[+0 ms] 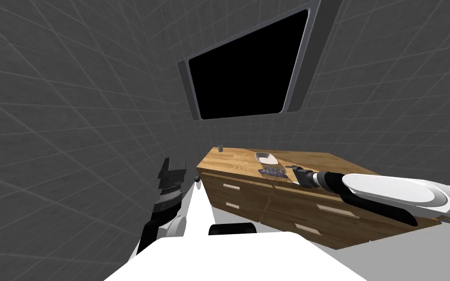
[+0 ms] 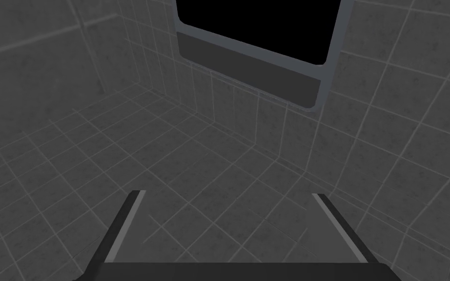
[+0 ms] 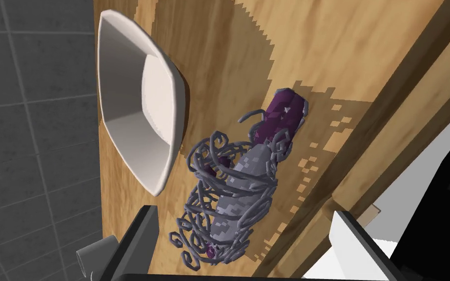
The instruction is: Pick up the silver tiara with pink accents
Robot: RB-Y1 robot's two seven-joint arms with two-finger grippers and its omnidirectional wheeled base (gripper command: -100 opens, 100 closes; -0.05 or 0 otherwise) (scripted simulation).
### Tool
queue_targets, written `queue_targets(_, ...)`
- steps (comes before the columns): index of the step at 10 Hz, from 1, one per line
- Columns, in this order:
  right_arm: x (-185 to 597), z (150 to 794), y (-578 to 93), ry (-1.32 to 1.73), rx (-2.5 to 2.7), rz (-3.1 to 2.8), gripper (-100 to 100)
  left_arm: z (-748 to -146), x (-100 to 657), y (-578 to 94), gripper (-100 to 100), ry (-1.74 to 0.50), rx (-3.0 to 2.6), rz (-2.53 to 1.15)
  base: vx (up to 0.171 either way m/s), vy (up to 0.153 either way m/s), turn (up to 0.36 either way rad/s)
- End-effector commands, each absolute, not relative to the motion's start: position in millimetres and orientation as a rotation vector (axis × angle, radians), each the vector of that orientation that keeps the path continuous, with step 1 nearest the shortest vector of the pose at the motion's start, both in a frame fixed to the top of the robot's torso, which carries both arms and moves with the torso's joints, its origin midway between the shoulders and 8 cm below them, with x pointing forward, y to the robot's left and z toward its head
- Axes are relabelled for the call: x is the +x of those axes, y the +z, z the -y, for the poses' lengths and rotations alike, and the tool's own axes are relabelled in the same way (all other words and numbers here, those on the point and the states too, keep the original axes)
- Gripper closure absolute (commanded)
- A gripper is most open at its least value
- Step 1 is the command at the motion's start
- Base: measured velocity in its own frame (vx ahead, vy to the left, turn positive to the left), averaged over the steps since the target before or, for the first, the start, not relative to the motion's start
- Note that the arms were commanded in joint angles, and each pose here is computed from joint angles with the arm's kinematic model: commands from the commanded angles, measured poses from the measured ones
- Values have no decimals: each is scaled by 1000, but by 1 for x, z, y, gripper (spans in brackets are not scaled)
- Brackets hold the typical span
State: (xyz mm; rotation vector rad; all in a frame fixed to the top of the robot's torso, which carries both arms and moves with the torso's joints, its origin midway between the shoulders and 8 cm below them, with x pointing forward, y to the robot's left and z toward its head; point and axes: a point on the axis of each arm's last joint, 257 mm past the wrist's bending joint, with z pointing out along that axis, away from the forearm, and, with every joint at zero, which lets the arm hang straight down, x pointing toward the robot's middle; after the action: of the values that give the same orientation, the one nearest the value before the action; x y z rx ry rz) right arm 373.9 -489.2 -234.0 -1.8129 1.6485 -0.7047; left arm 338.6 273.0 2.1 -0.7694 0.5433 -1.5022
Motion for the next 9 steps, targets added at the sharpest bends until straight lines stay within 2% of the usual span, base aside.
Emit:
queue_targets(1,362,493,-244,-689,-1851,-1669,-100,-273,339,2,0,-1502,-769,-543,100,44,126)
queue_targets(3,354,493,-251,-668,-1865,-1685,-100,-273,339,2,0,-1502,-769,-543,94,36,120)
queue_targets(5,351,493,-253,-661,-1869,-1692,-100,-273,339,2,0,-1502,-769,-543,21,14,-10)
queue_targets(6,350,493,-254,-661,-1869,-1693,0,-273,339,2,0,-1502,-769,-543,0,0,0)
queue_targets(7,342,498,-265,-663,-1856,-1711,-100,-273,339,2,0,-1502,-769,-543,43,0,123)
queue_targets(9,342,498,-265,-663,-1856,-1711,-100,-273,339,2,0,-1502,-769,-543,36,-9,28)
